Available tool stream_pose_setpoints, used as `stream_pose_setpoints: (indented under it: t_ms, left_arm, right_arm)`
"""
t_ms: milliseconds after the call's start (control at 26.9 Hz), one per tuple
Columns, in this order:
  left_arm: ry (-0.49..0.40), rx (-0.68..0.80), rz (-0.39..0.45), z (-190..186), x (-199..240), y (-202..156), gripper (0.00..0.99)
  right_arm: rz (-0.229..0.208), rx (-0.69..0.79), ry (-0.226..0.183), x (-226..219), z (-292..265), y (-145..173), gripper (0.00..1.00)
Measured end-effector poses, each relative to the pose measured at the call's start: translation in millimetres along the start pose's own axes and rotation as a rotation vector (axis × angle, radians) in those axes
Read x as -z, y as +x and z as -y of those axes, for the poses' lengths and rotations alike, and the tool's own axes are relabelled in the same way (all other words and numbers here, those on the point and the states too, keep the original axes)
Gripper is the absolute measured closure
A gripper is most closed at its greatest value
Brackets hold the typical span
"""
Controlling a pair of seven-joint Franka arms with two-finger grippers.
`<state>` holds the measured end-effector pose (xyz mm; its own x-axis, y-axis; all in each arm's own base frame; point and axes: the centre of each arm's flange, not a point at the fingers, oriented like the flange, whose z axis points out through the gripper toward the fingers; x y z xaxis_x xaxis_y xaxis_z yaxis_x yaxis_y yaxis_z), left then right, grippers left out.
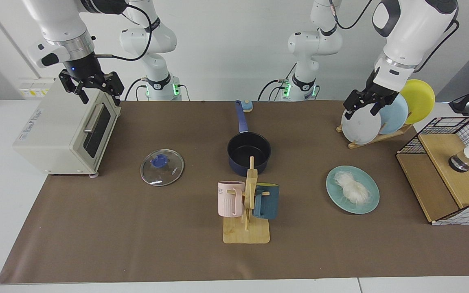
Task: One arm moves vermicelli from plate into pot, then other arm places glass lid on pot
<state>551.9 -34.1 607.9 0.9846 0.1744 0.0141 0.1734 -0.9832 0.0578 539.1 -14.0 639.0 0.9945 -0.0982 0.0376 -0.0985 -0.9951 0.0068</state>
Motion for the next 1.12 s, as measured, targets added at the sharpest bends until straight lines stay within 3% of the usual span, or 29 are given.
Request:
stream_pose_setpoints:
  t_ms: [335,743,892,1115]
  left_arm:
    - [0.000,0.000,0.000,0.0,0.0,0.0,0.000]
    - [0.000,0.001,0.000,0.3,0.0,0.1,0.000]
    - [0.000,0.001,0.000,0.5,0.0,0.1,0.000]
    - [0.000,0.001,0.000,0.5,0.0,0.1,0.000]
  right_arm:
    - [0.024,0.004,0.000,-33.5,20.1,17.1,0.00]
    - [0.036,-0.051,-0.001,-124.1,76.2,46.3,0.00]
    - [0.032,-0.055,0.000,-173.2,88.8,44.7,0.00]
    - [0.070,-0.055,-0.009,-218.8,86.6,31.3,0.00]
